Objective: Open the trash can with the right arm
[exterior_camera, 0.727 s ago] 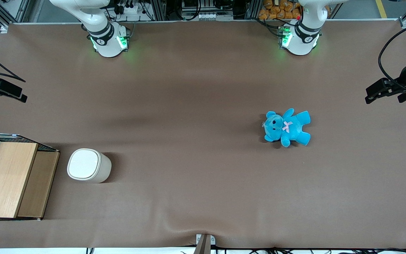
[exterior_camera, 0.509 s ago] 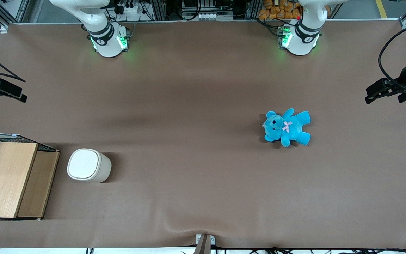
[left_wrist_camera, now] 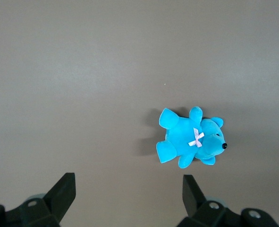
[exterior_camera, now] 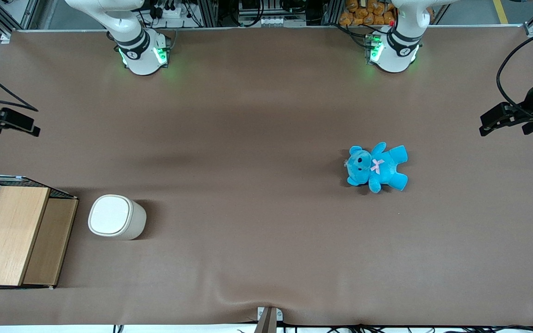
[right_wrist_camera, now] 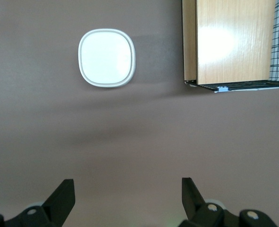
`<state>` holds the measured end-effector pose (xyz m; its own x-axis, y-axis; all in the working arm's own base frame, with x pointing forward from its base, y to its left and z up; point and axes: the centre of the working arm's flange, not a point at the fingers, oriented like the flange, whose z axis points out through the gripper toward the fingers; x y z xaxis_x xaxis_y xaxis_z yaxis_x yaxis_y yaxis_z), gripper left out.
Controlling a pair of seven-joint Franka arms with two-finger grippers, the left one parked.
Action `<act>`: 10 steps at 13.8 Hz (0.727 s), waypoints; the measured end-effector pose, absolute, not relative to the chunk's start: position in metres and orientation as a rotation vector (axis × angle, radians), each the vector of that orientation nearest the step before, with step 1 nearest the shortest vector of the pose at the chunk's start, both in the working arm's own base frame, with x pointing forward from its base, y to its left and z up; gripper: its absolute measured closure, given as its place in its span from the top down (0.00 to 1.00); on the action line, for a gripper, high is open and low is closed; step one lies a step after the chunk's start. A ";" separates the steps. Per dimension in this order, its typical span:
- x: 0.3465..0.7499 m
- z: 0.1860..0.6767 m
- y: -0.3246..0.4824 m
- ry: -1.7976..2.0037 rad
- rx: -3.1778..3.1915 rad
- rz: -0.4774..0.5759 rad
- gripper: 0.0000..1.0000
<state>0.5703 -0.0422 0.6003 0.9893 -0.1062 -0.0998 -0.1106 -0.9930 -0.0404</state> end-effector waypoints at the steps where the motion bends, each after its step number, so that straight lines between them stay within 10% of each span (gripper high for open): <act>1: 0.574 0.597 -0.041 0.166 -3.089 0.140 1.00; 7: 0.610 0.554 -0.040 0.141 -3.099 0.084 0.96; 10: 0.632 0.531 -0.039 0.133 -3.106 0.040 0.66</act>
